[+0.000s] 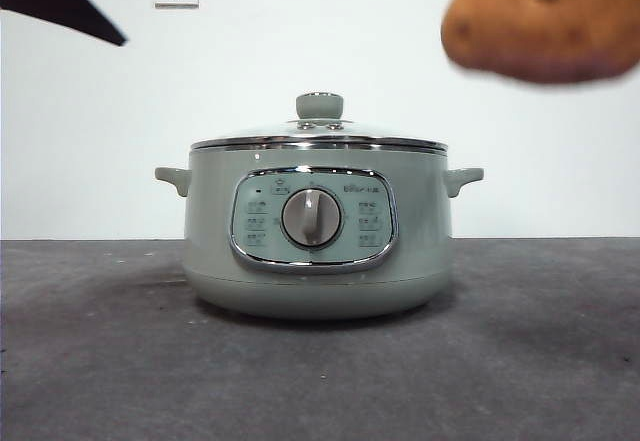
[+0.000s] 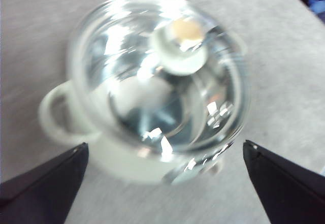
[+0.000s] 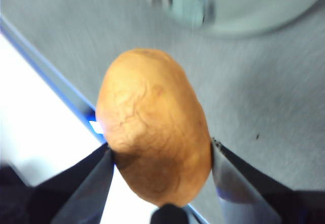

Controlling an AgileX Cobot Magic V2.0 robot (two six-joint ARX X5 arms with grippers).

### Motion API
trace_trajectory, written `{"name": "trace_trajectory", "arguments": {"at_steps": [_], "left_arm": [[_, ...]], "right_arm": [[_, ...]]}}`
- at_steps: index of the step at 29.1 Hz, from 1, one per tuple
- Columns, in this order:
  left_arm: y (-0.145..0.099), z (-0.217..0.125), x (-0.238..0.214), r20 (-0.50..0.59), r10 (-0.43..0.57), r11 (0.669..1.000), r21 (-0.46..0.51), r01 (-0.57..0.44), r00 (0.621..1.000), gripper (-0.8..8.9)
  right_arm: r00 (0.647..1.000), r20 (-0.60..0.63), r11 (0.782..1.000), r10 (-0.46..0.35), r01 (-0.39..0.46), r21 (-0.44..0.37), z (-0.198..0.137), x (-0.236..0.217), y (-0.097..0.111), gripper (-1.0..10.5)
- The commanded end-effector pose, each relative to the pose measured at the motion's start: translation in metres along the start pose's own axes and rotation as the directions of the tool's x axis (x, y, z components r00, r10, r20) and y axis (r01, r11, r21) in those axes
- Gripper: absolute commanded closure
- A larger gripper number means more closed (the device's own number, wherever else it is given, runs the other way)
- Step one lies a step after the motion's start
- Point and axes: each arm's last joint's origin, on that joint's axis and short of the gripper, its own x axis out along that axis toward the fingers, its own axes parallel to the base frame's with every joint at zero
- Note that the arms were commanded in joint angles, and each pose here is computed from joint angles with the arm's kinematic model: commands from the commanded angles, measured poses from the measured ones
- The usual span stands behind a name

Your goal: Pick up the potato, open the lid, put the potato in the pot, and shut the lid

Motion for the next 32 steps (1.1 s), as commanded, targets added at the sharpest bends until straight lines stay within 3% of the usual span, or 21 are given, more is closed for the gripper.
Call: {"name": "trace_trajectory", "arguments": {"at_steps": [1,12,17,26,30,32], "left_arm": [[-0.008,0.018,0.017,-0.004,0.008,1.0,0.016,-0.008,1.0,1.86],[-0.024,0.07,0.095,-0.052,0.014,0.994,0.107,-0.008,0.999,1.86],[-0.03,0.076,0.127,-0.08,0.036,0.986,0.165,-0.022,0.996,1.85],[-0.026,0.064,0.159,-0.15,0.072,0.985,0.165,-0.046,0.986,1.93],[-0.029,0.064,0.16,-0.144,0.105,0.98,0.184,-0.078,0.984,3.53],[-0.03,0.064,0.161,-0.144,0.102,0.977,0.199,-0.072,0.984,3.78]], "right_arm": [[0.998,0.063,0.998,-0.003,-0.002,0.07,0.003,-0.018,0.003,9.6],[0.995,0.103,0.996,-0.005,-0.004,0.087,0.006,-0.037,0.007,9.6],[0.996,0.086,0.996,-0.004,-0.004,0.091,0.005,-0.037,0.007,9.6],[0.996,0.085,0.996,-0.004,-0.004,0.087,0.005,-0.037,0.007,9.6],[0.996,0.086,0.996,-0.004,-0.003,0.086,0.005,-0.037,0.007,9.6],[0.996,0.086,0.996,-0.004,-0.003,0.084,0.005,-0.037,0.007,9.6]]}}
